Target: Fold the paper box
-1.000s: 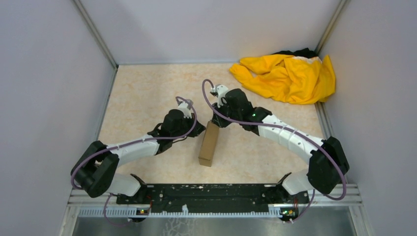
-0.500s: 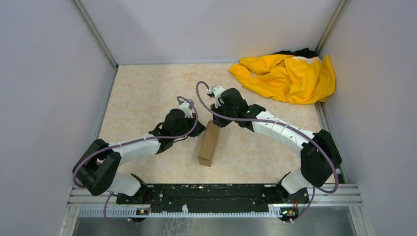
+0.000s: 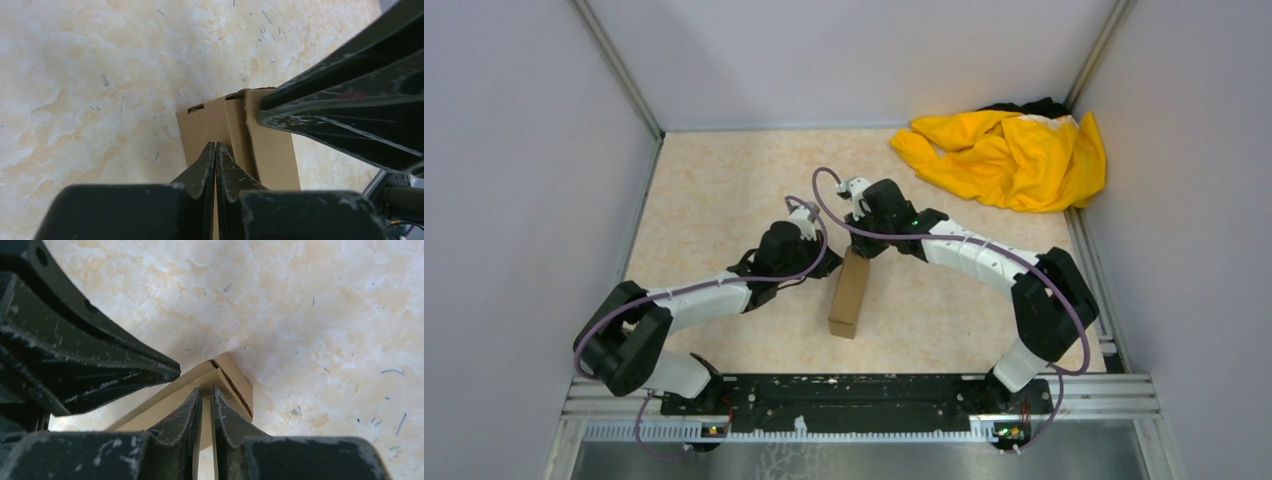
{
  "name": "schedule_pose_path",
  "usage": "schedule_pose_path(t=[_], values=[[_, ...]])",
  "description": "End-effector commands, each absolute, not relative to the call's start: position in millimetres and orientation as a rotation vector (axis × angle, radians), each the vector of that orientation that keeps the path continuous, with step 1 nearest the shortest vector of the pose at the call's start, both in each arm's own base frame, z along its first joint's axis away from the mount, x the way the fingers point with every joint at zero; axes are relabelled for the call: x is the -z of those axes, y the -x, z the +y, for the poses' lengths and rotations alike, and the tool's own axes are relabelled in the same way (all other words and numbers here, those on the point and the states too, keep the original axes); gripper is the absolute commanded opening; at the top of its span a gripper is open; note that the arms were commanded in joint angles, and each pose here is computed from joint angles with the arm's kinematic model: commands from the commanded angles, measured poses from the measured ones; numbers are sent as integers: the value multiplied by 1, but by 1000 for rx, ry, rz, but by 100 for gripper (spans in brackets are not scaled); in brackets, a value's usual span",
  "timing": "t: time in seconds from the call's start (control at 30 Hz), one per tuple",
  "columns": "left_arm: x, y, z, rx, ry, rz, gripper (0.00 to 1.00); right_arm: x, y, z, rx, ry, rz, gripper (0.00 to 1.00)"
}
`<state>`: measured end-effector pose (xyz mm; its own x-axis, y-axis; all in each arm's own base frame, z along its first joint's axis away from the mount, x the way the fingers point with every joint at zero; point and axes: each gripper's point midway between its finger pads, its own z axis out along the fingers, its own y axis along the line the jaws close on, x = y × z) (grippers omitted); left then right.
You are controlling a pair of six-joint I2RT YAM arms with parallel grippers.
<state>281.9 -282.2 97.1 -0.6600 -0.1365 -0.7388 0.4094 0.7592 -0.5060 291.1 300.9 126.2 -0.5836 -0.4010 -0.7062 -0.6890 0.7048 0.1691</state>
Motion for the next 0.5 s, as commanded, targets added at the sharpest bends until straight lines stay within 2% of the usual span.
schedule_pose_path(t=[0.0, 0.1, 0.47], values=[[-110, -287, -293, 894, -228, 2084, 6, -94, -293, 306, -571, 829, 2320, 11], [-108, -286, -293, 901, -230, 2086, 6, -82, -288, 303, -570, 816, 2350, 11], [-111, -283, -293, 918, -227, 2074, 5, -101, -289, 298, -541, 816, 2328, 11]])
